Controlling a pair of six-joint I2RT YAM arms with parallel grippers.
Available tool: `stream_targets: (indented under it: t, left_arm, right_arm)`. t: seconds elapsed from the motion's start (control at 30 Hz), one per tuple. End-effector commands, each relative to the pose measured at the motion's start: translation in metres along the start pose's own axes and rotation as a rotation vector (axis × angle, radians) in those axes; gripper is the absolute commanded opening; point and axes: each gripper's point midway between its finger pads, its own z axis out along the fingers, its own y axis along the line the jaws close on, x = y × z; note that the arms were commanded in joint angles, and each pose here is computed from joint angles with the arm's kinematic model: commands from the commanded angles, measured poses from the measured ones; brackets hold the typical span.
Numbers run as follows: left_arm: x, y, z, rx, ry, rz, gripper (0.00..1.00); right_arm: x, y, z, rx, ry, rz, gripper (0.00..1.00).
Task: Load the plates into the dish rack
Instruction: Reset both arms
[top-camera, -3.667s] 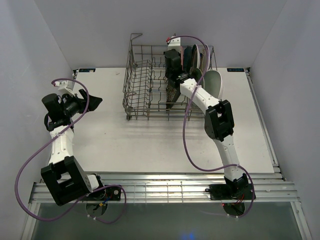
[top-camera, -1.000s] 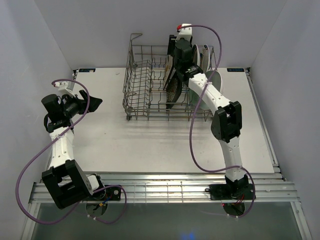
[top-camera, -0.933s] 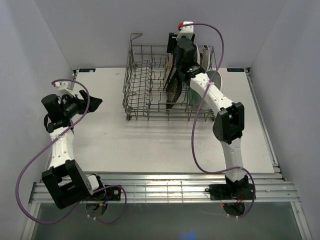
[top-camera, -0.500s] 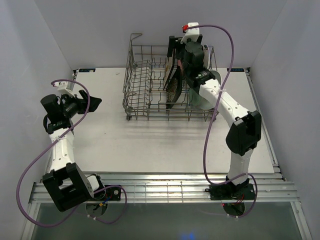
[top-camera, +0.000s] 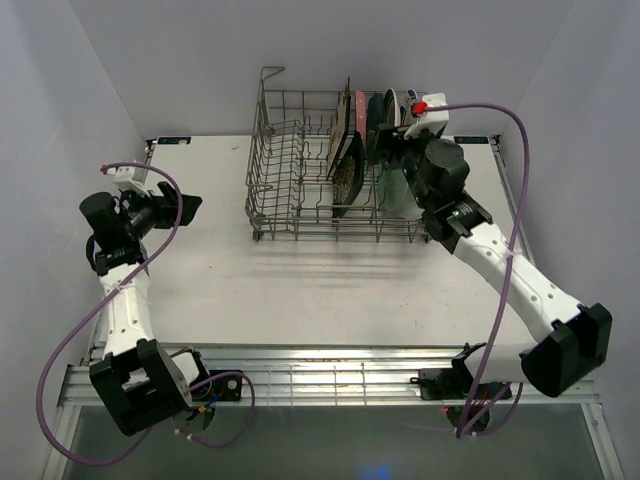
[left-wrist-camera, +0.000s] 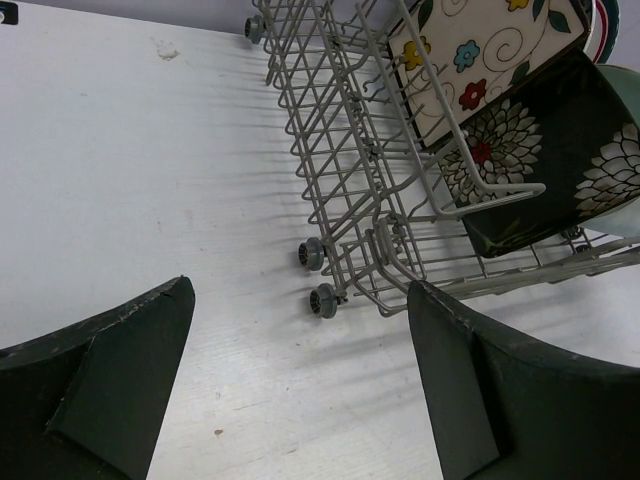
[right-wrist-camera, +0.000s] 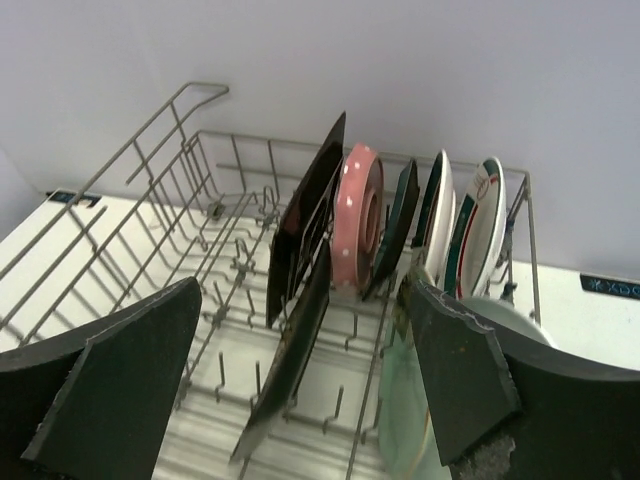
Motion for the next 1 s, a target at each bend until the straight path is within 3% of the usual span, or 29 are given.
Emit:
stream_targets:
  t: [0.0,0.23,0.47,0.97]
  left_arm:
    - [-0.001,-0.004,-0.004,0.002,-0.019,0.043,0.98]
    - [0.004,-0.018,-0.013,0.046,-0.051,0.119,0.98]
    - [0.014,-0.029,-0.019,0.096,-0.06,0.165,0.98]
    - [0.067,-0.043,-0.021,0.25,0.011,0.148,0.98]
  right_arm:
    - [-0.005,0.0,-0.035,-0.05,-0.051,0.042,0.9]
    - [0.038,-0.007,-0.109,-0.128,-0.025,0.106,0.9]
    - [0.056,-0.012,-0.156,-0.171,-0.042,0.167,0.9]
    - [0.126,-0.04,-0.217,-0.104,-0.03,0.306,0.9]
